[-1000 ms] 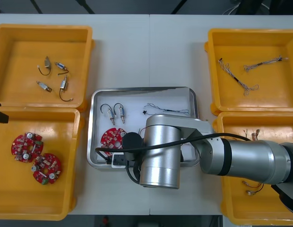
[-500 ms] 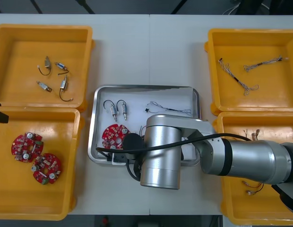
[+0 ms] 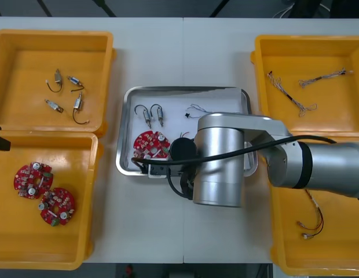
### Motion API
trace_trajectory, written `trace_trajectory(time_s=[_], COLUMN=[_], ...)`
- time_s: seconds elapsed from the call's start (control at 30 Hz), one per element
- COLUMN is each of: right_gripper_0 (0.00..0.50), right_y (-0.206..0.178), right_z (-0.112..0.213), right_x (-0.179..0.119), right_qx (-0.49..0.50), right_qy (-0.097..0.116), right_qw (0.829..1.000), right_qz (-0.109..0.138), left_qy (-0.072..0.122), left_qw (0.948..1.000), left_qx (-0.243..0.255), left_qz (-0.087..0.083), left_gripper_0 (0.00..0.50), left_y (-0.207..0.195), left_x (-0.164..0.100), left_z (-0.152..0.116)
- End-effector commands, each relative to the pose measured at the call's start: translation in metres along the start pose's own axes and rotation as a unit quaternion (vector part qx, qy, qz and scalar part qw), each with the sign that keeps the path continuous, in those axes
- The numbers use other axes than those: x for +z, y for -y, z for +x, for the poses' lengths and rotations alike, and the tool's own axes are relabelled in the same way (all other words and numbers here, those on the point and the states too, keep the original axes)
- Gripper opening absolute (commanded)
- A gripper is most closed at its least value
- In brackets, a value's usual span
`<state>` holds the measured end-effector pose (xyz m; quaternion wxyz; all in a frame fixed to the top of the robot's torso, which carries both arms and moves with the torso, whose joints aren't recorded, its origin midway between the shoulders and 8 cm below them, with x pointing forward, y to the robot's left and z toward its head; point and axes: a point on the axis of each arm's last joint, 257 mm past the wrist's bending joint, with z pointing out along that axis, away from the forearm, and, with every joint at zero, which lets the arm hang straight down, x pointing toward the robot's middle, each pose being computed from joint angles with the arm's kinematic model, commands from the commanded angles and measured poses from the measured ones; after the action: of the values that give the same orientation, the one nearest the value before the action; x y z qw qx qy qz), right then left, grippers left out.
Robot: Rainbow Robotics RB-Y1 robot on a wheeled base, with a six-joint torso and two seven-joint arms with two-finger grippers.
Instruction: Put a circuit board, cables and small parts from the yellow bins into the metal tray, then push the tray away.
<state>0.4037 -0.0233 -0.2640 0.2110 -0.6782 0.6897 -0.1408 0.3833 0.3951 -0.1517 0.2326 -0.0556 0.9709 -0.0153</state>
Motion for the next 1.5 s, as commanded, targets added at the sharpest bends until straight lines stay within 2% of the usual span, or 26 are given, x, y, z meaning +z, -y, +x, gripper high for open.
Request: trace_trajectory(time_s=[0.03,0.3,0.47,0.8,1.17,1.37,1.5], right_gripper_0=[0.000,0.000,0.000,0.000,0.000,0.000,0.000], right_y=[0.036,0.072,0.091,0.127,0.167,0.187,0.205], right_z=[-0.007,-0.020,-0.023,-0.016,-0.013,-0.016,-0.022], right_x=[-0.012,-0.003,0.004,0.016,0.027,0.027,0.021], right_qx=[-0.002,0.000,-0.017,-0.052,-0.059,-0.051,-0.051], right_qy=[0.008,0.030,0.036,0.032,0.045,0.063,0.074], right_qw=[0.999,0.998,0.997,0.996,0.994,0.992,0.989], right_qz=[0.037,0.059,0.071,0.070,0.083,0.097,0.115], left_qy=[0.011,0.011,0.011,0.011,0.011,0.011,0.011], left_qw=[0.9991,0.9991,0.9991,0.9991,0.9991,0.9991,0.9991], left_qx=[0.035,0.035,0.035,0.035,0.035,0.035,0.035], left_qz=[-0.023,-0.023,-0.023,-0.023,-0.023,-0.023,-0.023], left_gripper_0=[0.500,0.500,0.500,0.500,0.500,0.500,0.500], left_y=[-0.009,-0.009,-0.009,-0.009,-0.009,-0.009,-0.009], left_x=[-0.012,-0.012,-0.012,-0.012,-0.012,-0.012,-0.012], left_z=[-0.007,-0.007,-0.007,-0.007,-0.007,-0.007,-0.007])
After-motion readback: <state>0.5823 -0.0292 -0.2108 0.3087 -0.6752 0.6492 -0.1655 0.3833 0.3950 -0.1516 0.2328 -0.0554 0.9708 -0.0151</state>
